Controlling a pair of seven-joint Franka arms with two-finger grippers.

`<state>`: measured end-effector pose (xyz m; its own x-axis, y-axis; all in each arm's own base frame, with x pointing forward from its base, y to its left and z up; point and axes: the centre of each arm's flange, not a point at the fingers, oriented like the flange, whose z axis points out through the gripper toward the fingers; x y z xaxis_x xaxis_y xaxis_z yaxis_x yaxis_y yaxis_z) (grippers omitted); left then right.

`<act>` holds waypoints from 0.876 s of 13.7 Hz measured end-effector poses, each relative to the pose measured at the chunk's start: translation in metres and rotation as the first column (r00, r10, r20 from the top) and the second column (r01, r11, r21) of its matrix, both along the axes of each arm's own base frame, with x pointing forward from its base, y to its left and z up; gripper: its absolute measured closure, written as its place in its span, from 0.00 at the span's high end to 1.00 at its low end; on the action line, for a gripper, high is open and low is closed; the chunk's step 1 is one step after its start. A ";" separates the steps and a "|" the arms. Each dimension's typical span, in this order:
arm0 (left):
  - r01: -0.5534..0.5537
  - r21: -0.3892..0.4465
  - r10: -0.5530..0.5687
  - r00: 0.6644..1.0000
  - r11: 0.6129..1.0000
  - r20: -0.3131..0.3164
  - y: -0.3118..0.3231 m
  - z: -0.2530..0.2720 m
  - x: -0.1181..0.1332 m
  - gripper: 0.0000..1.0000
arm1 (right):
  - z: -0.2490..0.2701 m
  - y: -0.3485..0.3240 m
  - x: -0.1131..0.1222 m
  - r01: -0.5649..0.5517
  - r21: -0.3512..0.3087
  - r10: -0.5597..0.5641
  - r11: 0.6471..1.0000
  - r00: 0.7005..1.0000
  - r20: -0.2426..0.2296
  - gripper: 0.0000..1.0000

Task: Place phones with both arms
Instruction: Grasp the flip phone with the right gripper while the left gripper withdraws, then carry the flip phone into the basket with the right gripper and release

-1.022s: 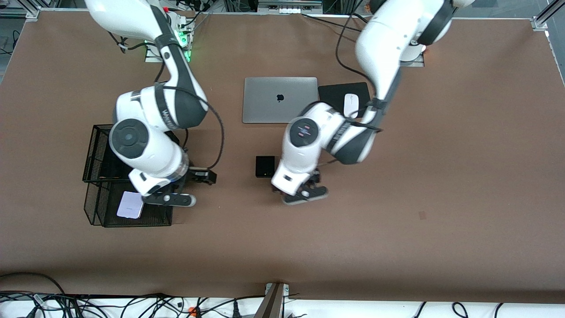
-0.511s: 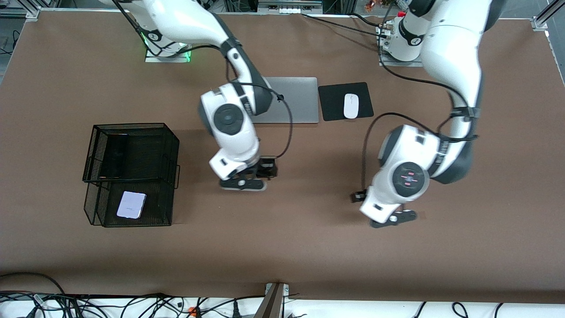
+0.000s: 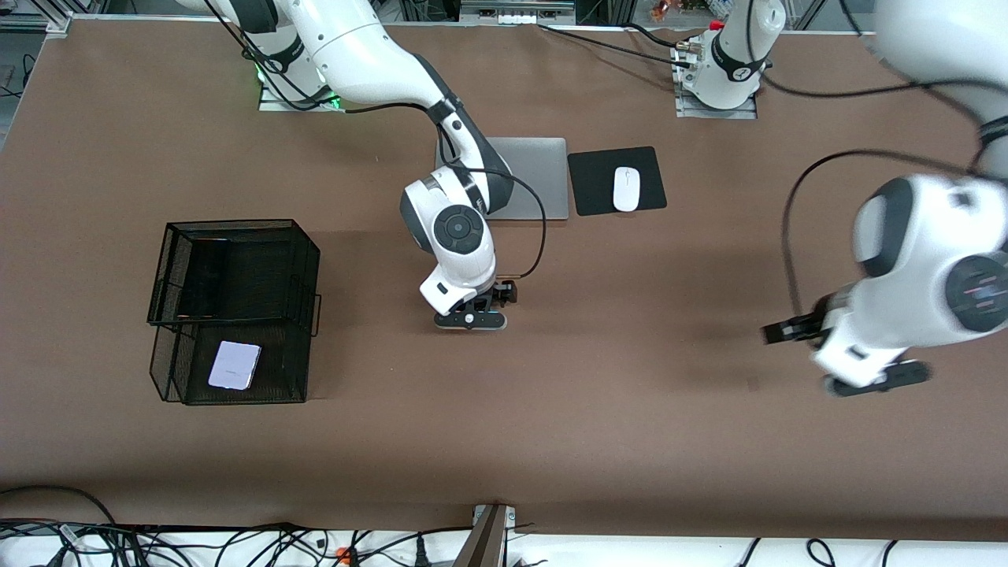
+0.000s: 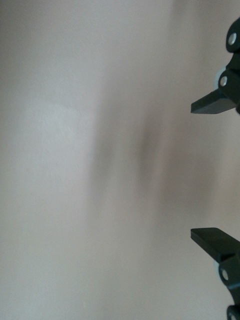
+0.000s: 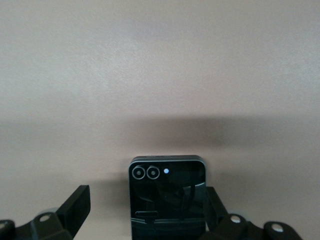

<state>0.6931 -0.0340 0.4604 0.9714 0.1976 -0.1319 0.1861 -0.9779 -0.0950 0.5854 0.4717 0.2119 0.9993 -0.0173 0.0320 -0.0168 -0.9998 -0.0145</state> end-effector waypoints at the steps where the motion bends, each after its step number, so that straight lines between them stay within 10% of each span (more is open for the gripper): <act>1: 0.014 -0.004 -0.014 1.000 1.000 -0.004 0.016 0.020 -0.008 1.00 | -0.002 -0.002 0.000 0.000 -0.003 0.000 1.000 1.000 -0.004 1.00; 12: 0.124 -0.102 -0.127 0.992 0.987 -0.024 0.007 0.131 -0.092 1.00 | -0.023 -0.012 -0.007 -0.046 -0.032 0.045 0.998 0.998 -0.038 1.00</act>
<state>0.6010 -0.0271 0.5916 0.9829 0.0589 -0.1746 0.0600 -0.9982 0.0011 0.5783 0.4598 0.1889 0.9996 0.0283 -0.0059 0.0284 -0.9994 0.0180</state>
